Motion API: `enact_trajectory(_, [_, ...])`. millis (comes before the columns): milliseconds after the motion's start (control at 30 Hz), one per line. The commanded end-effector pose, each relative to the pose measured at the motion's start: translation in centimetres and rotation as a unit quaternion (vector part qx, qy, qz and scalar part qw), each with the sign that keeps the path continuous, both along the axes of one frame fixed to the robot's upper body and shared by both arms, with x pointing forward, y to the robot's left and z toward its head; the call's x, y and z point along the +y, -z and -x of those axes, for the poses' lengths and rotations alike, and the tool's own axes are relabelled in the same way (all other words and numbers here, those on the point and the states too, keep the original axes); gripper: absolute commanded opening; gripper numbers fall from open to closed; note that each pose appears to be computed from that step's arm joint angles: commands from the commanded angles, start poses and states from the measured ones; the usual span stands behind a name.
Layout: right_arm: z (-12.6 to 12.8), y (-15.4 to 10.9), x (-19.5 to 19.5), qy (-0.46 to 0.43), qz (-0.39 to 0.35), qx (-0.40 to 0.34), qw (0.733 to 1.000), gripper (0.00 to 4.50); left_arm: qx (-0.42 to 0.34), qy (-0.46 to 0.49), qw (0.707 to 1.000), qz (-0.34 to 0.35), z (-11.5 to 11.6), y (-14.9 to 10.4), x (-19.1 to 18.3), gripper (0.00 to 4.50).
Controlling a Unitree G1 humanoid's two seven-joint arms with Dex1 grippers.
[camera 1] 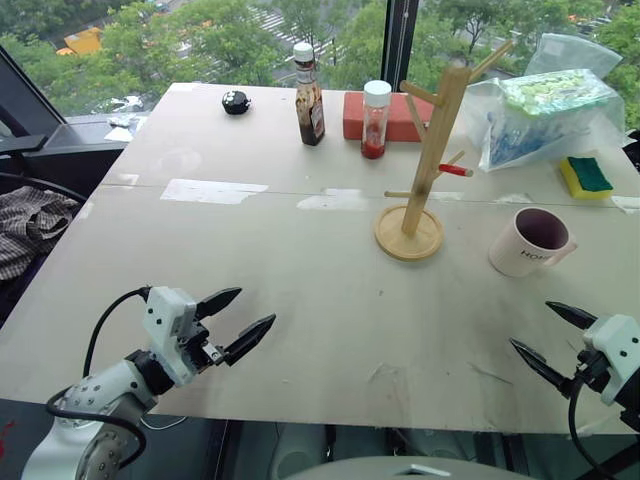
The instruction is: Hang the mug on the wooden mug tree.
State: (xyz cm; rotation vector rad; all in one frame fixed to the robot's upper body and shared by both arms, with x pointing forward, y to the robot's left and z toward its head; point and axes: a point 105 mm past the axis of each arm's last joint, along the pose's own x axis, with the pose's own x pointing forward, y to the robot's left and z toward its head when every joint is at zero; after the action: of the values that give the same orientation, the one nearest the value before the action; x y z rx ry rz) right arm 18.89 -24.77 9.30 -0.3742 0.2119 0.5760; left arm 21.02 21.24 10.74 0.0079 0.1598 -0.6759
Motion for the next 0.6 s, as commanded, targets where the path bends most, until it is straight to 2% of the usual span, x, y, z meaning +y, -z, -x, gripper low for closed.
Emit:
enact_trajectory(33, [-1.1, -0.6, -1.1, 0.035, -0.010, -0.030, 0.999, 4.45, -0.023, 0.035, 0.999, 0.008, -0.4, -1.5, -1.1, 4.50])
enact_trajectory(167, [-2.8, -0.1, -6.2, 0.179, -0.044, -0.047, 0.982, 4.45, -0.033, 0.164, 0.985, 0.032, 0.1, -3.5, -5.3, 4.50])
enact_trajectory(333, [-3.5, -0.6, -10.4, 0.278, -0.055, -0.071, 0.956, 4.45, -0.035, 0.257, 0.965, 0.029, 1.1, -4.7, -7.7, 4.50])
enact_trajectory(433, [-4.3, -1.0, -11.4, 0.309, -0.076, -0.085, 0.944, 4.45, -0.044, 0.278, 0.959, 0.034, 1.2, -5.5, -8.4, 4.50])
enact_trajectory(600, [-5.9, -1.2, -10.1, 0.301, -0.116, -0.092, 0.942, 4.45, -0.050, 0.302, 0.951, 0.043, 1.6, -6.2, -8.5, 4.50])
